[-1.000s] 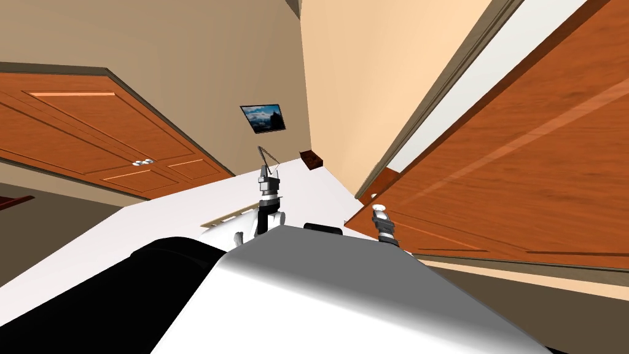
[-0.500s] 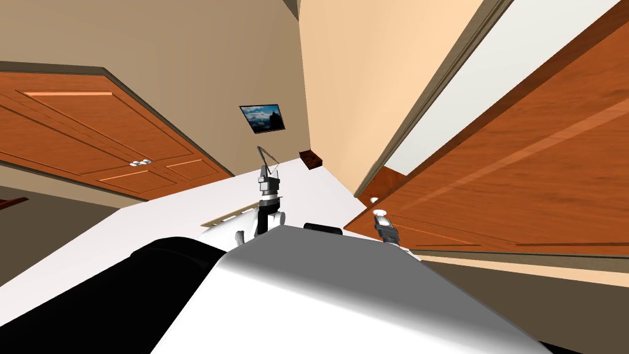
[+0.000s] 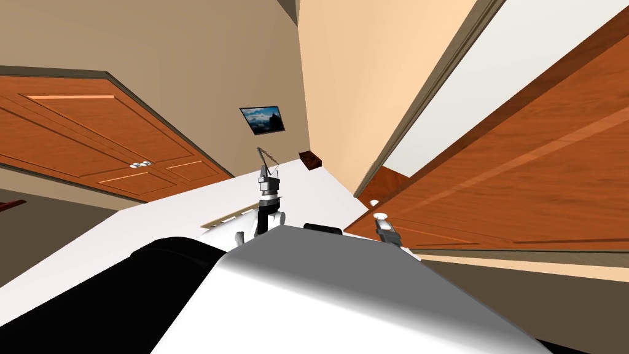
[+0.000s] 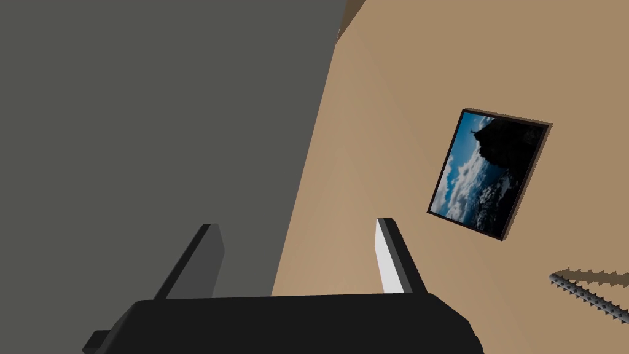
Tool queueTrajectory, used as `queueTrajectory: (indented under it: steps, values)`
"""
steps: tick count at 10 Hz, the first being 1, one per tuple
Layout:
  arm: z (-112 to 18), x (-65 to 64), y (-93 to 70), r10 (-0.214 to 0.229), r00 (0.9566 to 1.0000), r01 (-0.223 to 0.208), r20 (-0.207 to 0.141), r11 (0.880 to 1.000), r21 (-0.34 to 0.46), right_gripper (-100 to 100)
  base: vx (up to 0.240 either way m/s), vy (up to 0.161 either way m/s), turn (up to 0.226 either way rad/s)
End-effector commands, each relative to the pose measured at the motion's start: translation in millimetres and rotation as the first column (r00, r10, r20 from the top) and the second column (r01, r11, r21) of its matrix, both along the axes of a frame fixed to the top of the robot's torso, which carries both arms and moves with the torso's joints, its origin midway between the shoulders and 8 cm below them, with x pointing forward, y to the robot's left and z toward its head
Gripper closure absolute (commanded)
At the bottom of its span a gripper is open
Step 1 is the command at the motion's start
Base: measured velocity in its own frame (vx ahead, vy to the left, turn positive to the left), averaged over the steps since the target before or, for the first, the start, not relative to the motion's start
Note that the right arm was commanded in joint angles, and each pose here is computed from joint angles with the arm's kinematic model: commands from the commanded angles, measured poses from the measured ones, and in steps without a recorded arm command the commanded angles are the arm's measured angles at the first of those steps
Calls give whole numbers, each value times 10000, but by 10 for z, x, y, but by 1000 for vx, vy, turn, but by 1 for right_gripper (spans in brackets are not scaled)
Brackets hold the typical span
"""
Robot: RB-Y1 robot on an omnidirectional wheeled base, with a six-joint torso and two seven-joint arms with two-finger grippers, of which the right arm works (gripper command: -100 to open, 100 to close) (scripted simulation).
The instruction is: Pull the door open
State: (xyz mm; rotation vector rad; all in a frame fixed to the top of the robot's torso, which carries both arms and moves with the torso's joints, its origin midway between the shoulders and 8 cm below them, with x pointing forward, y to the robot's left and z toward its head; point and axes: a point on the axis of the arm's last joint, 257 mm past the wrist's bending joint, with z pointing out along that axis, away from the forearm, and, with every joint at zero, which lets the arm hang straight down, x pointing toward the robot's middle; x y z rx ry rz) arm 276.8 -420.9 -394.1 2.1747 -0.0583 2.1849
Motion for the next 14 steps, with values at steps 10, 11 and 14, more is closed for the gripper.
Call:
queueTrajectory:
  steps: [10, 11, 14]
  values:
    - [-45, -687, 177, 1048, 9945, -1048, 35, 9945, -38, 100, 10, 3, -5]
    - [-41, -774, 199, 1192, 9929, -1192, 35, 9929, -27, 100, -3, -8, 8]
    - [-28, -943, 243, 1476, 9890, -1476, 30, 9891, 7, 100, -5, -16, 0]
